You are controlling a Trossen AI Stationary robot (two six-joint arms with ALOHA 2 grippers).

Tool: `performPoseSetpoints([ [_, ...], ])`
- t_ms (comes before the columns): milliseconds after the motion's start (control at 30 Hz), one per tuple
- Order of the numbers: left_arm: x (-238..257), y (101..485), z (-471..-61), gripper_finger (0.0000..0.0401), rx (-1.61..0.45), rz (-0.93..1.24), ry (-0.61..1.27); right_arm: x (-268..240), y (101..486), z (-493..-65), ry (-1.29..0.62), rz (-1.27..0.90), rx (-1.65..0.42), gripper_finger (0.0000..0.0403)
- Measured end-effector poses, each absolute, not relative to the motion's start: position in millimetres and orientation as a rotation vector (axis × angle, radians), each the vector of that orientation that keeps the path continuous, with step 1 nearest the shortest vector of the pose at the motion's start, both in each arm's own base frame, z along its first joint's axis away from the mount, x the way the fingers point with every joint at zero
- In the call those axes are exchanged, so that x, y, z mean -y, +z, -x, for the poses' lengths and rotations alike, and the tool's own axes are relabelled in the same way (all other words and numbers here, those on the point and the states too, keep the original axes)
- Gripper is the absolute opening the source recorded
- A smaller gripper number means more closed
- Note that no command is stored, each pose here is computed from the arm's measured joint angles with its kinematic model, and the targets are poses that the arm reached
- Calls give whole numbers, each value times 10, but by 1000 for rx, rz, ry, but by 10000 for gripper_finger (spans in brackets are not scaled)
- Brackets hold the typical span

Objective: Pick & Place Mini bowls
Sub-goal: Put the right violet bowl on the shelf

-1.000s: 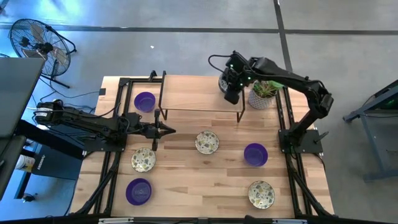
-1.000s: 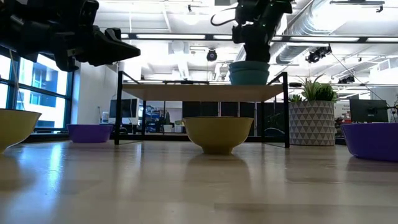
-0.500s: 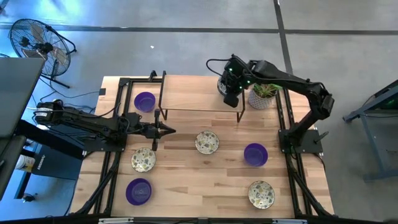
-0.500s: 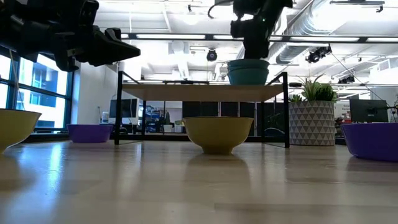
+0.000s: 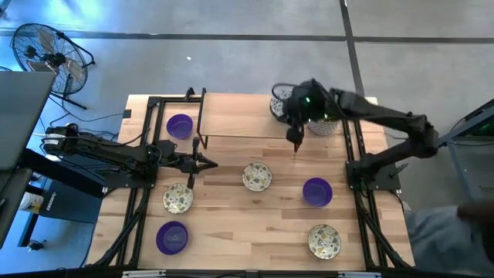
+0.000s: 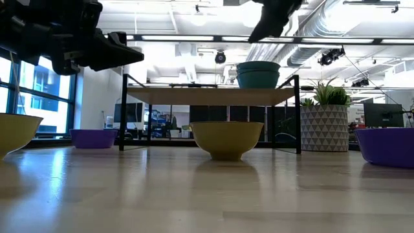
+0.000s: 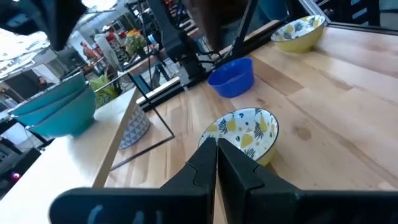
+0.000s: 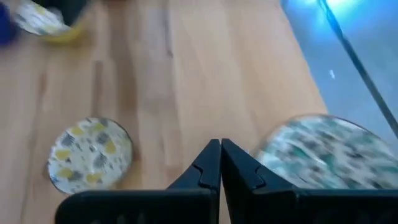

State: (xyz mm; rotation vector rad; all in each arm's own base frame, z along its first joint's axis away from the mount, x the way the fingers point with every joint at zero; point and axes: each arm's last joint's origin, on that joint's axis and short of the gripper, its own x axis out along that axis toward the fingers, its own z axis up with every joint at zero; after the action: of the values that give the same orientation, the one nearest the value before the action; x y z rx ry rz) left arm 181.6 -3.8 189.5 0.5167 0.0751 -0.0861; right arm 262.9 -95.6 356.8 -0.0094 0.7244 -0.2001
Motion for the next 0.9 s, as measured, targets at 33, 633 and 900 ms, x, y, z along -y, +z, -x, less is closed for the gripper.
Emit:
performPoseSetpoints([
  [33,39,1894,-1816,10,-76,-520,-87,910,3495,-2610,-190,16,-683,0],
  [633,90,2358,-1963,10,-443,-556,-279,193,2280,-1948,-108,12,-49,0],
  [900,284,2295,-2013,10,-522,-569,-346,70,2164,-1903,-51,-2,-51,0],
])
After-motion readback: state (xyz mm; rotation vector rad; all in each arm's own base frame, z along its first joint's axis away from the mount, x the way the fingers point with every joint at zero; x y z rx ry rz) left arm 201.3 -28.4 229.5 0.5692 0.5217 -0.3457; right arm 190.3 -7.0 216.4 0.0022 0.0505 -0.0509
